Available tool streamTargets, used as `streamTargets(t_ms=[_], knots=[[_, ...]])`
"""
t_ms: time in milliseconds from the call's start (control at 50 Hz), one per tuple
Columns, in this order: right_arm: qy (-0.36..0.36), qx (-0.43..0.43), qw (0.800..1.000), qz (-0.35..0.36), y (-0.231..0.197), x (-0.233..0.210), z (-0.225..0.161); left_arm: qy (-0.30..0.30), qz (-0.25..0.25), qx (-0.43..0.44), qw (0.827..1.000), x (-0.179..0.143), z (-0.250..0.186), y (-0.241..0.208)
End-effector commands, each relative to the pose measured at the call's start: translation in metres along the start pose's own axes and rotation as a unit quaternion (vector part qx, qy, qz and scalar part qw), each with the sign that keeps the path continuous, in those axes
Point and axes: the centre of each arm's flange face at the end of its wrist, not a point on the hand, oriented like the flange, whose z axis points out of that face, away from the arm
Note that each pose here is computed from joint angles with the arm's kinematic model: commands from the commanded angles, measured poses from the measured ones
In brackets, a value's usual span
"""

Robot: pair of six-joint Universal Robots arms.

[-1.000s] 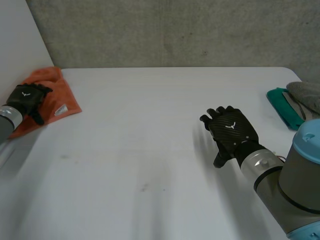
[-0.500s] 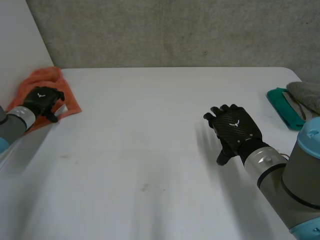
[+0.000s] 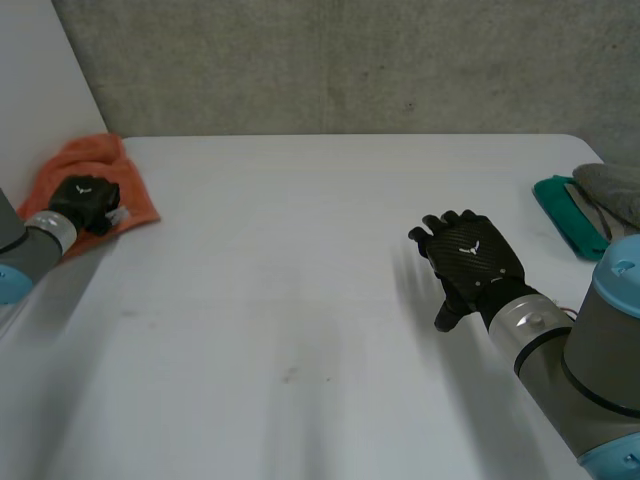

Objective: Fold the laundry.

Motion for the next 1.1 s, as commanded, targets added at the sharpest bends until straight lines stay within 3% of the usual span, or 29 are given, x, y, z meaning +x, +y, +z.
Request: streamTargets(t_ms=[20, 120, 200, 280, 300, 360, 380, 460, 600, 660, 740, 820, 840, 880, 1000, 1100], knots=[[0.002, 0.001, 1.000, -0.010, 0.000, 0.001, 0.000, -0.001, -0.019, 0.038, 0.999, 0.011, -0.017, -0.048], [0.012, 0.002, 1.000, -0.010, -0.002, 0.006, 0.003, 0.035, -0.055, 0.067, 0.996, 0.043, -0.045, -0.096], [0.043, -0.001, 0.999, -0.006, -0.002, 0.028, 0.008, 0.087, -0.078, 0.077, 0.990, 0.088, -0.073, -0.127], [0.083, -0.002, 0.997, 0.000, -0.002, 0.057, 0.014, 0.170, -0.100, 0.083, 0.977, 0.157, -0.112, -0.154], [0.098, 0.001, 0.995, 0.000, -0.004, 0.068, 0.015, 0.205, -0.105, 0.090, 0.969, 0.185, -0.131, -0.166], [0.123, 0.008, 0.992, 0.000, -0.008, 0.087, 0.016, 0.255, -0.114, 0.098, 0.955, 0.223, -0.159, -0.182], [0.129, 0.008, 0.992, 0.001, -0.008, 0.091, 0.016, 0.289, -0.121, 0.101, 0.944, 0.250, -0.179, -0.191], [0.151, 0.005, 0.989, 0.002, -0.005, 0.108, 0.016, 0.359, -0.147, 0.109, 0.915, 0.305, -0.228, -0.210], [0.170, 0.002, 0.985, 0.005, -0.002, 0.123, 0.017, 0.384, -0.204, 0.145, 0.889, 0.343, -0.258, -0.232], [0.171, 0.002, 0.985, 0.005, -0.002, 0.124, 0.017, 0.380, -0.206, 0.155, 0.888, 0.345, -0.258, -0.234], [0.167, 0.001, 0.986, 0.004, -0.002, 0.121, 0.018, 0.352, -0.208, 0.156, 0.899, 0.336, -0.250, -0.233], [0.160, -0.003, 0.987, 0.005, -0.001, 0.119, 0.017, 0.274, -0.191, 0.138, 0.932, 0.302, -0.217, -0.218], [0.153, -0.008, 0.988, 0.006, 0.001, 0.117, 0.016, 0.238, -0.173, 0.130, 0.947, 0.282, -0.202, -0.211], [0.138, -0.015, 0.990, 0.006, 0.002, 0.112, 0.015, 0.203, -0.150, 0.124, 0.960, 0.260, -0.192, -0.206], [-0.016, -0.059, 0.998, -0.003, -0.005, 0.056, -0.003, 0.104, -0.050, 0.083, 0.990, 0.188, -0.158, -0.173], [-0.088, -0.092, 0.992, 0.005, -0.011, 0.026, -0.022, 0.047, 0.001, 0.042, 0.998, 0.140, -0.136, -0.145]])
